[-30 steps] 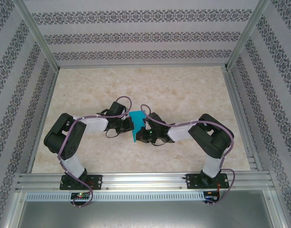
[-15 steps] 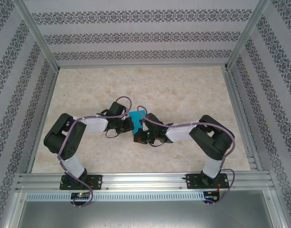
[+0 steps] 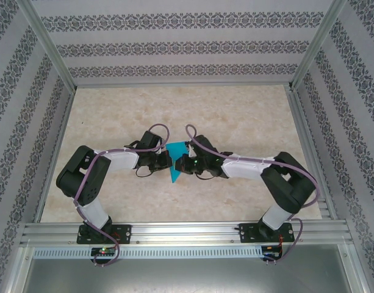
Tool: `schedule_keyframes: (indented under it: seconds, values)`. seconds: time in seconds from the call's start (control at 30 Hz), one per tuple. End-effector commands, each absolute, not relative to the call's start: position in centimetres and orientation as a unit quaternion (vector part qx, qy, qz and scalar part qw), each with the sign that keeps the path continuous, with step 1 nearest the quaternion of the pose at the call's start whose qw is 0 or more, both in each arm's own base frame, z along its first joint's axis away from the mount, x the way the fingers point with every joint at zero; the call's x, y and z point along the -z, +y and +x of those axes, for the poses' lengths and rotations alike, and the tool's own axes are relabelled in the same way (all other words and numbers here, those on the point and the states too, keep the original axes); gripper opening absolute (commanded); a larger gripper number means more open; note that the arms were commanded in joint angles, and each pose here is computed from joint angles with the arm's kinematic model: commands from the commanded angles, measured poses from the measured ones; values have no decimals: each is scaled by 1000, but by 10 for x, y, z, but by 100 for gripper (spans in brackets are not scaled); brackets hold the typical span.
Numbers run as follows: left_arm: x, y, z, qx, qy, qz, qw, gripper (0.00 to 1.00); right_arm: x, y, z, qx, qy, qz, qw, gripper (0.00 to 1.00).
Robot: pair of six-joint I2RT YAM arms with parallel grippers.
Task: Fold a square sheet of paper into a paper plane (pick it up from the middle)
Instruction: Third fold the triangle at the center of the table.
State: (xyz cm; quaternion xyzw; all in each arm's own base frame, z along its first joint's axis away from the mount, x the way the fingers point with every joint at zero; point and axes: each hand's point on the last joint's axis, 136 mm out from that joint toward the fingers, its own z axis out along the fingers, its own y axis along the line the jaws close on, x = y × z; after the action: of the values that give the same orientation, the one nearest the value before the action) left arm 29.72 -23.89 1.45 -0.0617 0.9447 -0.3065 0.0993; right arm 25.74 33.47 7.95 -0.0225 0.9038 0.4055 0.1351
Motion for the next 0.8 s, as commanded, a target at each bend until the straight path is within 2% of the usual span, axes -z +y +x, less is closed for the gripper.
schedule_keyframes:
  seconds: [0.0,0.27,0.77]
  values:
    - [38,-195,260,184,978,-93,39,0,-63,312,270,-371,916,-11,149,8]
    - [37,-195,261,184,978,-95,39,0,-45,312,289,-358,923,-1,140,7]
    - [29,-202,269,191,978,-76,45,0,-12,300,297,-322,938,58,117,7]
